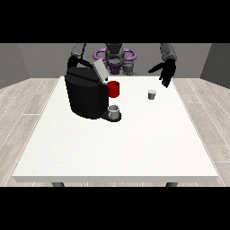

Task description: Insert the coffee pod into the coffee machine and close the lid

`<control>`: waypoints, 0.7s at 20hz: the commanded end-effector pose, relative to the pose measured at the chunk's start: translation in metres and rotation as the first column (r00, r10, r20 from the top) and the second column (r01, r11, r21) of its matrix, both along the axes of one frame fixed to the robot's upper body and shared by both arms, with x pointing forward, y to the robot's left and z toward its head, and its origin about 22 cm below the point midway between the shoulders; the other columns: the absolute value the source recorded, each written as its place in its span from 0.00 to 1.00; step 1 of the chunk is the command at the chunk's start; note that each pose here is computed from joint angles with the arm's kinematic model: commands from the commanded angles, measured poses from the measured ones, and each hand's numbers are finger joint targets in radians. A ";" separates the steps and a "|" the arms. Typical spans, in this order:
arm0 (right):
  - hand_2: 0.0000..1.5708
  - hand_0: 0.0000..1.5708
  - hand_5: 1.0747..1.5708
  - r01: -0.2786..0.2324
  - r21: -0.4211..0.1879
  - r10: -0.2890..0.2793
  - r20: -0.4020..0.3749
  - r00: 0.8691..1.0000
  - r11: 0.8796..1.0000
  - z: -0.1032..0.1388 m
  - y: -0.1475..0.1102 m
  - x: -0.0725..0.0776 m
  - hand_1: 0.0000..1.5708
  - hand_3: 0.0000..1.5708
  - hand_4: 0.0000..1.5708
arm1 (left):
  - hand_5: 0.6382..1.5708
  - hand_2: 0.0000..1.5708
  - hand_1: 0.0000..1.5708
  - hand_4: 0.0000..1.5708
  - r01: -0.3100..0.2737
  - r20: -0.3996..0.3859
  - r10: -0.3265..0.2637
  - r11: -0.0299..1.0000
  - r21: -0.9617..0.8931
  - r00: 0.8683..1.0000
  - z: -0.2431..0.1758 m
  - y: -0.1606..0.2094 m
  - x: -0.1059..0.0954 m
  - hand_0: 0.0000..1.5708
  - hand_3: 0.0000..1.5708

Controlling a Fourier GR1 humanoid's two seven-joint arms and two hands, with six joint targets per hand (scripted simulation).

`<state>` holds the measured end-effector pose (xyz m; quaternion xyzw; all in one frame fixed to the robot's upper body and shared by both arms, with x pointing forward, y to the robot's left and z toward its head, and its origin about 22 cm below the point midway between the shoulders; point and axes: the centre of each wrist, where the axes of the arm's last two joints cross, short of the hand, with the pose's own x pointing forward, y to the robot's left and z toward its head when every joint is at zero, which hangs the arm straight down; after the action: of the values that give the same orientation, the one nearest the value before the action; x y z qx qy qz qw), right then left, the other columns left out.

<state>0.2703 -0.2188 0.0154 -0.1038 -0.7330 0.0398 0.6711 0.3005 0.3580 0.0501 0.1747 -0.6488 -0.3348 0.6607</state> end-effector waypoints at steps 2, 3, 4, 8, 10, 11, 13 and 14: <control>0.00 0.00 1.00 -0.036 -0.029 0.035 -0.044 0.998 0.999 0.004 0.016 -0.001 0.00 0.00 0.00 | 1.00 0.00 0.00 0.00 0.011 -0.074 -0.004 0.996 0.085 0.997 -0.021 0.004 0.010 0.00 0.00; 0.00 0.00 1.00 -0.031 0.016 0.031 0.004 1.000 0.999 0.017 0.015 0.019 0.00 0.00 0.00 | 1.00 0.00 0.00 0.00 0.003 -0.032 0.000 0.995 0.103 0.999 0.003 0.014 0.022 0.00 0.00; 0.00 0.00 1.00 -0.033 0.043 0.031 0.034 0.999 0.999 0.016 0.014 0.018 0.00 0.00 0.00 | 1.00 0.00 0.00 0.00 -0.017 -0.043 0.020 0.997 0.076 0.999 -0.009 0.017 0.020 0.00 0.00; 0.00 0.00 1.00 -0.030 0.019 0.030 -0.011 1.000 0.999 -0.008 0.010 0.020 0.00 0.00 0.00 | 1.00 0.00 0.00 0.00 0.022 -0.026 -0.017 0.982 0.188 1.000 -0.018 -0.013 0.027 0.00 0.00; 0.00 0.00 1.00 -0.028 0.020 0.029 -0.024 0.999 0.999 0.001 0.008 0.018 0.00 0.00 0.00 | 1.00 0.19 0.00 0.00 -0.001 -0.066 0.013 0.982 0.188 0.998 -0.030 0.016 0.026 0.00 0.00; 0.00 0.00 1.00 -0.039 0.002 0.039 -0.019 0.999 0.999 0.008 0.020 0.031 0.00 0.00 0.00 | 1.00 0.27 0.00 0.00 -0.009 -0.018 0.012 0.980 0.196 1.000 -0.020 -0.010 0.043 0.00 0.00; 0.00 0.00 1.00 -0.031 0.009 0.031 -0.014 0.999 0.999 -0.009 0.027 0.034 0.00 0.00 0.00 | 1.00 0.46 0.31 0.00 0.002 0.023 -0.006 0.979 0.203 1.000 -0.010 -0.022 0.052 0.31 0.31; 0.00 0.00 1.00 -0.036 0.010 0.037 -0.060 0.998 0.999 0.008 0.024 0.034 0.00 0.00 0.00 | 1.00 0.56 0.48 0.00 0.011 0.004 -0.013 0.974 0.227 1.000 -0.050 -0.035 0.036 0.48 0.40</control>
<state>0.2985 -0.2000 0.0190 -0.0849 -0.7274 0.0466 0.6794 0.3377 0.3478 0.0268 0.2332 -0.6108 -0.3940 0.6460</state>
